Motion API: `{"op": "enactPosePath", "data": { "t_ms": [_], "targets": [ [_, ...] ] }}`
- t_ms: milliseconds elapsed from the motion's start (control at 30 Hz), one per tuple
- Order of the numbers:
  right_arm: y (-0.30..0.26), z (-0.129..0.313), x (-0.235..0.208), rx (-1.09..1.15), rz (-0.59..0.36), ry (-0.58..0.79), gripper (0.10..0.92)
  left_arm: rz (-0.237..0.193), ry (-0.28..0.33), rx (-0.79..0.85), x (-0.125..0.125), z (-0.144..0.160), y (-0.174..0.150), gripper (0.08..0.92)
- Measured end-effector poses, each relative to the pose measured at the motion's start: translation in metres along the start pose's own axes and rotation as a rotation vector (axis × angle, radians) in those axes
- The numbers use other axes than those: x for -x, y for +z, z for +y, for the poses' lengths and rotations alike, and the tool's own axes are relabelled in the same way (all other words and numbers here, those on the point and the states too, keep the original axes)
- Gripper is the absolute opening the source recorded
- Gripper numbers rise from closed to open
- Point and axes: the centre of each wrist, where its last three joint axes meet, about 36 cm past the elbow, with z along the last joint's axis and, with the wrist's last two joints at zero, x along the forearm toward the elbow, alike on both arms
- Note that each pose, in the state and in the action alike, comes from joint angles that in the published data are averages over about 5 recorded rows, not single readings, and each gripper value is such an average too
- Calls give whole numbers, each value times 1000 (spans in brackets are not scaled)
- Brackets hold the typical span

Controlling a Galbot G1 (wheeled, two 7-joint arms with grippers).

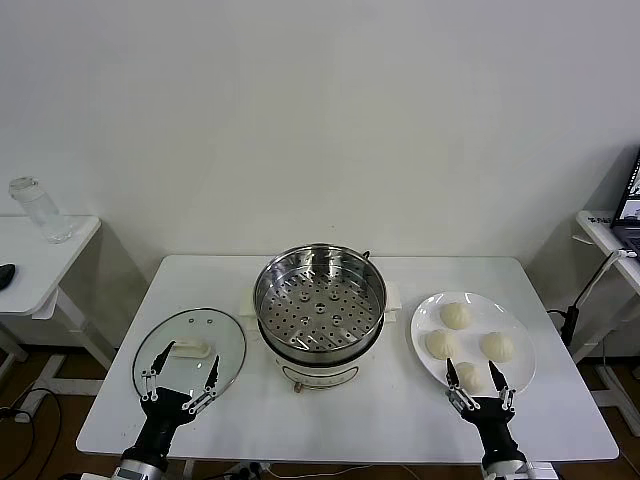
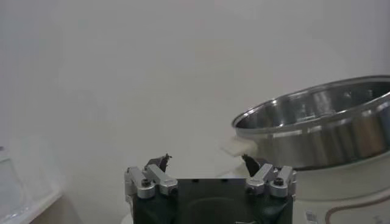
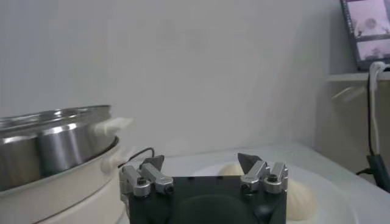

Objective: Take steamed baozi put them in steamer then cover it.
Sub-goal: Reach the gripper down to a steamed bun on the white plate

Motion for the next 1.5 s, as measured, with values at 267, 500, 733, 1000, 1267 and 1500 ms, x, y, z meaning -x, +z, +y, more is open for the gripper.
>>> {"op": "enactPosePath", "data": {
  "t_ms": [267,500,733,1000,1267,1500],
  "targets": [
    [-25,-14,60,-23,-33,36,823,-22,8,4,0,-3,-4,823],
    [-57,-29,141,-42,-31,34,823,-43,10,5,1,-4,-9,823],
    [-90,-47,221,-108,32,-72,823,-59,12,5,2,-5,-12,823],
    [-127,-79,289,-302,148,-352,823,-70,11,3,4,-5,-13,823],
    [-163,-108,343,-555,310,-676,823,-73,7,0,4,-5,-13,823],
    [-188,-122,377,-776,496,-917,823,-74,-2,1,4,-3,-13,823]
  ]
}}
